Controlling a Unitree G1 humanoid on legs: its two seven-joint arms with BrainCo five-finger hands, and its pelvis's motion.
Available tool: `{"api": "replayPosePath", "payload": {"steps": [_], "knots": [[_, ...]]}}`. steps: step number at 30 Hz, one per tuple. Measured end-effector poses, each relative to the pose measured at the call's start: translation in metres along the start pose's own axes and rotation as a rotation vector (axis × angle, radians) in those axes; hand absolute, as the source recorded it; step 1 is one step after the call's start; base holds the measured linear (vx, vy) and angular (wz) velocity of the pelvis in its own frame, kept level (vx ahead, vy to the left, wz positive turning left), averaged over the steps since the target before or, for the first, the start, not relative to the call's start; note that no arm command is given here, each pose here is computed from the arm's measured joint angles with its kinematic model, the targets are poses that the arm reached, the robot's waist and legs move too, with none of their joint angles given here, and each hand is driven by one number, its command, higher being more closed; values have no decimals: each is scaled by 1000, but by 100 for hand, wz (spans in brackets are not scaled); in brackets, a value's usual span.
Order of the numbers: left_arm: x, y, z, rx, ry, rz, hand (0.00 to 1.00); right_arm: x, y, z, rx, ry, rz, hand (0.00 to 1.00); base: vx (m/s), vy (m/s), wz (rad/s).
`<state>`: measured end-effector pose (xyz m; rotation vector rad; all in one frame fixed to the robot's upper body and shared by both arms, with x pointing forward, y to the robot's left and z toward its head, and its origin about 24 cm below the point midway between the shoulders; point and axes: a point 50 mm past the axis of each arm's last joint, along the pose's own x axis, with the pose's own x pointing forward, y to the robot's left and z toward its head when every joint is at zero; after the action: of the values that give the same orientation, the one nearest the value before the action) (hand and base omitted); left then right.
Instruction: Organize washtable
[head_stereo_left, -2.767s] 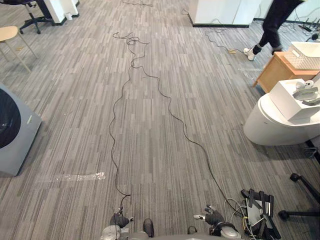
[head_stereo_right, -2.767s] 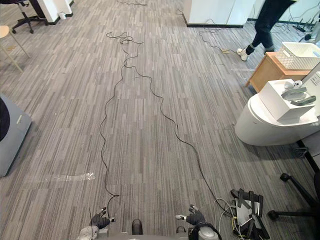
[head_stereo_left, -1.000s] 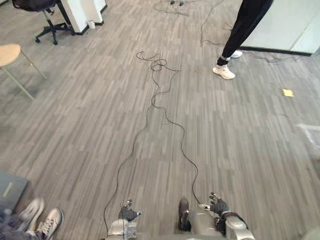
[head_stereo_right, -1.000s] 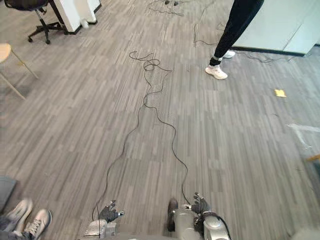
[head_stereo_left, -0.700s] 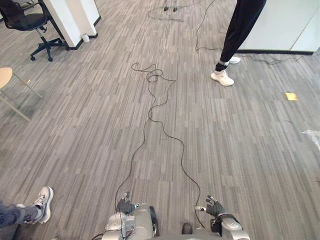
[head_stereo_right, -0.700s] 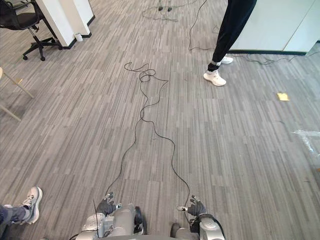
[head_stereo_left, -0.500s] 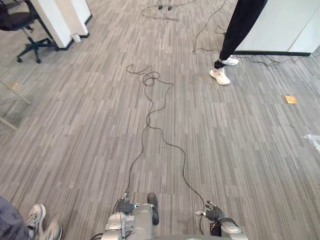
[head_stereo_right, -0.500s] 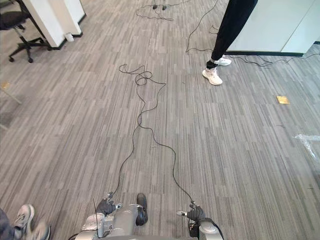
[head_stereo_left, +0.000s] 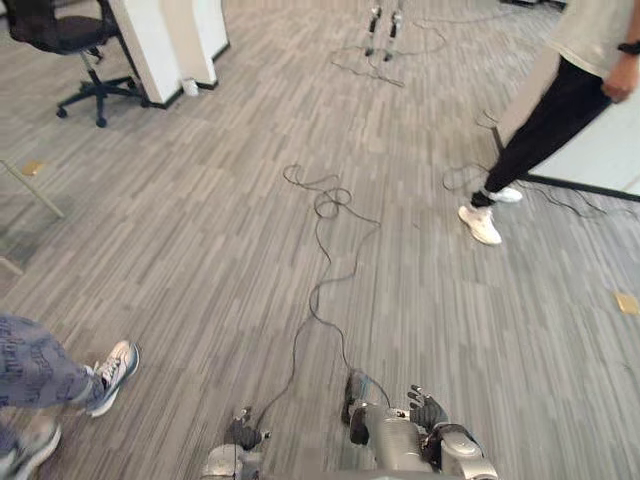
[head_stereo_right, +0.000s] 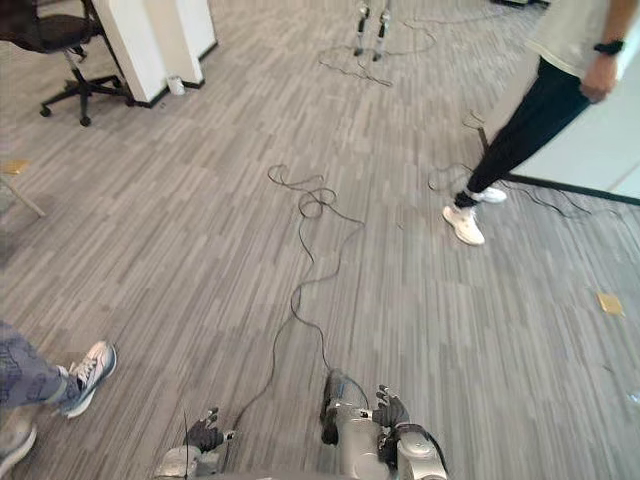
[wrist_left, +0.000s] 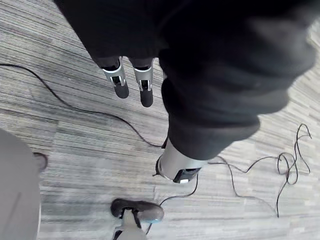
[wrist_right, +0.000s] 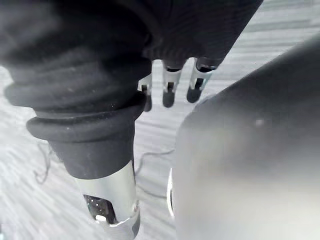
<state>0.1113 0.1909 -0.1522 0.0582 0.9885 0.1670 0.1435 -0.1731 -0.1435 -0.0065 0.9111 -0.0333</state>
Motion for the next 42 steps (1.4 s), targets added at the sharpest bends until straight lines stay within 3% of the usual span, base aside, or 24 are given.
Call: {"api": "replayPosePath", "payload": {"steps": [4,14,22,28,31,38,42], "knots": [[-3,-13,-2,-143,-3,12,0,-2,-17,8,-34,-39,-24,0,692,-126,-12],[-1,-5,18,-172,-96,28,0,-4,-12,-18,8,87,-43,0,595,78,-66],[2,14,17,-107,-71,54,0,-3,1,-16,22,74,-5,0,571,256,-15],[1,4,7,-69,-26,21,0,0,0,2,-28,-10,6,0,559,117,0],[0,8,1,-62,-4,30,0,1,5,5,-18,-20,16,0,649,-42,40],[-2,-16,0,-115,-7,-7,0,-2,-14,17,-50,-77,-10,0,703,-143,37],[-1,-1,13,-103,-66,26,0,-2,-1,5,-20,-21,7,0,657,-88,-21]]}}
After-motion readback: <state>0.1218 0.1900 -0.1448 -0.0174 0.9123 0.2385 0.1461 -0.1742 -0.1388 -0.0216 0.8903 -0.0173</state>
